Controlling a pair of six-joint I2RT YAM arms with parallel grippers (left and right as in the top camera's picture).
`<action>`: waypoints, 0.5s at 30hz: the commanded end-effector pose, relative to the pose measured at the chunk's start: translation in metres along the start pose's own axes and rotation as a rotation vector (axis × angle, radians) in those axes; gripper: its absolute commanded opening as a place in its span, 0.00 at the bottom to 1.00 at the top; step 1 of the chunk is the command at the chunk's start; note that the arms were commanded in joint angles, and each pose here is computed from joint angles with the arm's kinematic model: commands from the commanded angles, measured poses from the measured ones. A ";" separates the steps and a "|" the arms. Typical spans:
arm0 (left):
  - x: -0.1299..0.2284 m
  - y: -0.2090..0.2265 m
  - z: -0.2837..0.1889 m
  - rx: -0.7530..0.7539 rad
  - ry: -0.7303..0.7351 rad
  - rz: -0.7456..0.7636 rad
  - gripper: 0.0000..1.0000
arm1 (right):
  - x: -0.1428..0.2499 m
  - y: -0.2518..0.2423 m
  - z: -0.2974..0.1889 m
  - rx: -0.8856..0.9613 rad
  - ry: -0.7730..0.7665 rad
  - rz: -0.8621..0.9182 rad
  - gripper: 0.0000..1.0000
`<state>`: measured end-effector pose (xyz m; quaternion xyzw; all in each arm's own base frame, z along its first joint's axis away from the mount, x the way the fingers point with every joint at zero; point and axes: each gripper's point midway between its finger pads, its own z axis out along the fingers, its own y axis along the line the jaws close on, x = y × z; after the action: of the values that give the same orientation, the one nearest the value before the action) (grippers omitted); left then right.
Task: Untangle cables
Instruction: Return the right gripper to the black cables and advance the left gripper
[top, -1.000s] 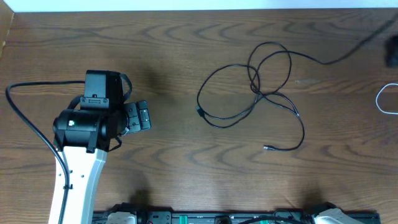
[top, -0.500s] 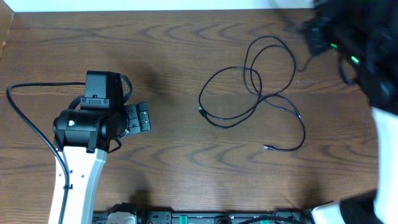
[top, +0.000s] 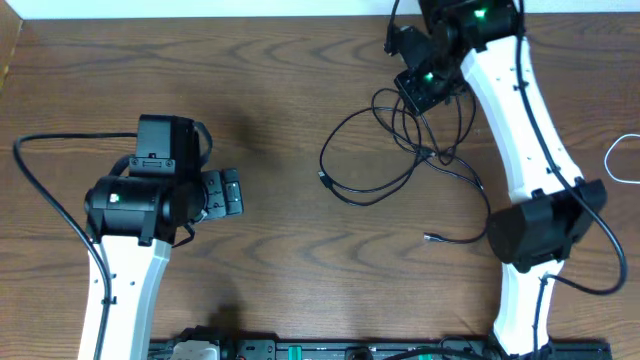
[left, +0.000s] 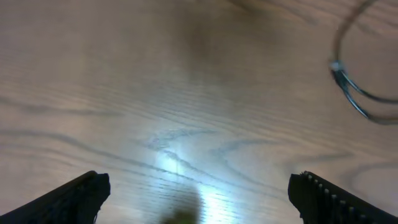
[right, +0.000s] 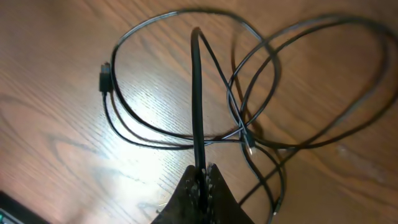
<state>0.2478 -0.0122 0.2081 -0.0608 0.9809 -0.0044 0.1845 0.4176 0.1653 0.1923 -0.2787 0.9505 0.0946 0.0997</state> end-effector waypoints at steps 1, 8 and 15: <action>0.012 -0.046 -0.001 0.282 0.033 0.273 0.96 | -0.002 0.001 -0.001 -0.013 -0.012 0.014 0.01; -0.010 -0.082 0.024 0.473 0.005 0.455 0.93 | 0.009 0.007 -0.020 -0.014 -0.007 0.016 0.01; -0.024 -0.120 0.096 0.597 0.100 0.490 0.89 | 0.012 0.021 -0.054 -0.006 -0.074 -0.011 0.01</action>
<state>0.3189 -0.0986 0.1556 0.1949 0.9460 -0.1927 0.1731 0.3999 0.1606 0.2090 -0.2775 0.9513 0.0964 0.0931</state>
